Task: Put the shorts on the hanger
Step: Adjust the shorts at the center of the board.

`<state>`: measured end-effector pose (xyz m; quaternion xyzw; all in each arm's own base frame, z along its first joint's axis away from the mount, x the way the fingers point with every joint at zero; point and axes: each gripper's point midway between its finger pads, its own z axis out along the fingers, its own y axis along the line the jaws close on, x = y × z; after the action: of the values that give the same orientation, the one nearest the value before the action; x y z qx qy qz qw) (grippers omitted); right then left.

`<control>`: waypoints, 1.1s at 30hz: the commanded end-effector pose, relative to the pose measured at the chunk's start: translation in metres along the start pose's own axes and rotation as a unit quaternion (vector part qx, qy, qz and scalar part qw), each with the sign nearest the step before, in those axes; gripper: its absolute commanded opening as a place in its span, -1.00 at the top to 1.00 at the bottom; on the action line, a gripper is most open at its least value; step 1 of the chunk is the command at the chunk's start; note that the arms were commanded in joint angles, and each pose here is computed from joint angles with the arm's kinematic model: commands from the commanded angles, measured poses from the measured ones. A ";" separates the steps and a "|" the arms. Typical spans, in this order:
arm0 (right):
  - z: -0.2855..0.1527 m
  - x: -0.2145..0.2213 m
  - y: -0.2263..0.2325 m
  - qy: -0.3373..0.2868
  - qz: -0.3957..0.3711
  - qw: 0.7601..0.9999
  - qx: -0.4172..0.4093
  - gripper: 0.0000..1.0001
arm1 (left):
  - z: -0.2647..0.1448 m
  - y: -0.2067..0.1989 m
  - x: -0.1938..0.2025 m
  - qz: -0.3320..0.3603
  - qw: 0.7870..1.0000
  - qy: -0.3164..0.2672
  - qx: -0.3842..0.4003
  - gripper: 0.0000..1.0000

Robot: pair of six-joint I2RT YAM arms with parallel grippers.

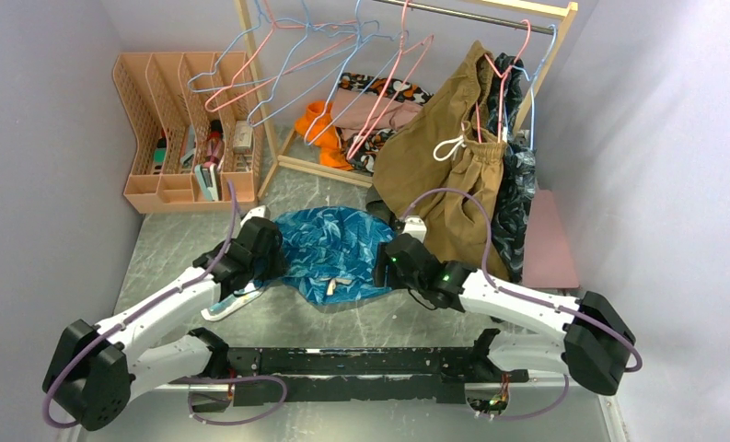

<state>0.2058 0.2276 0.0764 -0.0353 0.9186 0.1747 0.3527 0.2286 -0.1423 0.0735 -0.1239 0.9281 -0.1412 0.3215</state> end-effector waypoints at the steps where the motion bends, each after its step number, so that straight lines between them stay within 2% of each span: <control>1: -0.013 -0.018 0.010 -0.031 0.002 0.999 -0.030 -0.28 | -0.005 -0.011 -0.026 0.016 0.999 -0.043 0.017 0.56; 4: -0.022 -0.021 0.014 -0.042 -0.020 0.998 -0.045 -0.27 | -0.012 -0.013 -0.033 0.024 0.998 -0.055 0.020 0.84; 5: -0.024 -0.022 0.016 -0.044 -0.029 0.998 -0.047 -0.27 | -0.014 -0.013 -0.036 0.027 0.998 -0.058 0.020 0.86; 14: -0.029 -0.008 0.026 -0.047 -0.103 0.993 -0.037 -0.29 | -0.033 -0.033 -0.068 0.047 0.994 -0.090 0.037 0.86; 23: -0.010 0.001 0.008 -0.040 -0.125 0.989 0.062 -0.36 | -0.030 -0.049 -0.083 0.064 0.993 -0.090 0.041 0.86; 27: -0.002 0.012 -0.001 -0.022 -0.133 0.987 0.088 -0.37 | -0.034 -0.043 -0.079 0.062 0.994 -0.088 0.035 0.86; 33: 0.015 0.022 0.014 -0.003 -0.102 0.994 0.046 -0.17 | -0.045 -0.022 -0.064 0.044 0.995 -0.088 0.023 0.78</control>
<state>0.1902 0.2340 0.0568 -0.1355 0.9158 0.0627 0.3729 0.2644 -0.1506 0.1522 -0.0690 0.8990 -0.1490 0.4060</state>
